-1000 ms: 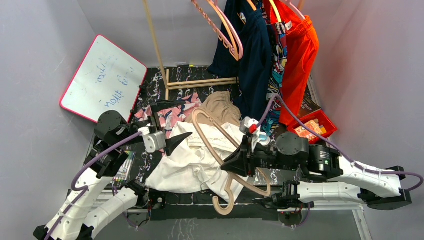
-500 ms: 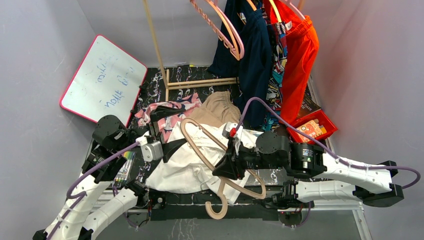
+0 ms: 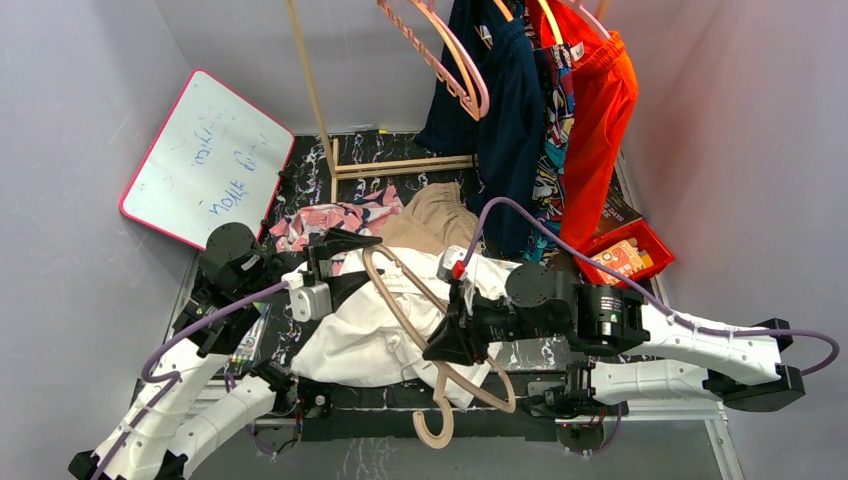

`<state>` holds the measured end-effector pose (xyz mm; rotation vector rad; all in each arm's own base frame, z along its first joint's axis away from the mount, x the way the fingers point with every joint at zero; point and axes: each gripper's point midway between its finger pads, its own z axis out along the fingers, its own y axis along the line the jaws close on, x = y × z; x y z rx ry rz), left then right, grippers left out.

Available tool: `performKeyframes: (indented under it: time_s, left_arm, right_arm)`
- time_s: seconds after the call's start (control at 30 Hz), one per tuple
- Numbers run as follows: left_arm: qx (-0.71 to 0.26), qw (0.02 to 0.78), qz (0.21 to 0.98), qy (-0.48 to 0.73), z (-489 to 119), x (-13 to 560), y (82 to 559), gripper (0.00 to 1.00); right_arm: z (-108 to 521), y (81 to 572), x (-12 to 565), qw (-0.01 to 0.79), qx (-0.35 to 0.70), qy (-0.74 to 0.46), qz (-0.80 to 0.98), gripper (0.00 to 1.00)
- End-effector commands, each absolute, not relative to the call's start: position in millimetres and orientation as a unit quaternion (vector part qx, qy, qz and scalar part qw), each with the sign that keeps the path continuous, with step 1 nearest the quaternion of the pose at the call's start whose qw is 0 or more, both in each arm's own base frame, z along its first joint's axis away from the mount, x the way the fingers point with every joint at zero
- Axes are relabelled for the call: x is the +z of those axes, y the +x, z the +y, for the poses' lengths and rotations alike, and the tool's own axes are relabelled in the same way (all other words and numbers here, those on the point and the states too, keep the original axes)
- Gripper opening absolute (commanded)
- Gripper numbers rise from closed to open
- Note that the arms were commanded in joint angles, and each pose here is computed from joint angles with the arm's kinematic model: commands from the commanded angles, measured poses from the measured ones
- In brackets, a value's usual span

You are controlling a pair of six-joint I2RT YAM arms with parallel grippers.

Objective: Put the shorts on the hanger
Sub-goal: Pick up the hanger at the center of the board.

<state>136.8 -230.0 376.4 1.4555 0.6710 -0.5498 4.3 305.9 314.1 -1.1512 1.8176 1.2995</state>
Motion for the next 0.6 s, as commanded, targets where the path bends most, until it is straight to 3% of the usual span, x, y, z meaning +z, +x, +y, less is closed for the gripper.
performKeyframes:
  time_s: [0.0, 0.1, 0.2, 0.27, 0.47, 0.5, 0.57]
  left_arm:
    - [-0.28, 0.65, 0.241, 0.665, -236, 384, 114, 0.43]
    - [-0.281, 0.648, 0.243, 0.665, -236, 381, 114, 0.35]
    - [-0.277, 0.649, 0.247, 0.664, -236, 379, 116, 0.09]
    - [-0.274, 0.65, 0.249, 0.664, -235, 378, 117, 0.01]
    - [-0.277, 0.648, 0.255, 0.662, -235, 375, 117, 0.0]
    - [-0.279, 0.646, 0.26, 0.661, -235, 374, 119, 0.0]
    - [-0.28, 0.644, 0.273, 0.657, -236, 371, 122, 0.0]
  right_arm:
    - [316, 8, 366, 0.36, 0.537, -0.419, 0.638, 0.06]
    - [316, 8, 367, 0.361, 0.537, -0.419, 0.637, 0.06]
    - [314, 9, 367, 0.361, 0.535, -0.42, 0.638, 0.06]
    - [314, 9, 367, 0.361, 0.532, -0.421, 0.64, 0.06]
    - [312, 12, 365, 0.363, 0.522, -0.421, 0.647, 0.07]
    - [311, 13, 364, 0.365, 0.52, -0.42, 0.649, 0.11]
    - [310, 17, 364, 0.371, 0.512, -0.414, 0.655, 0.32]
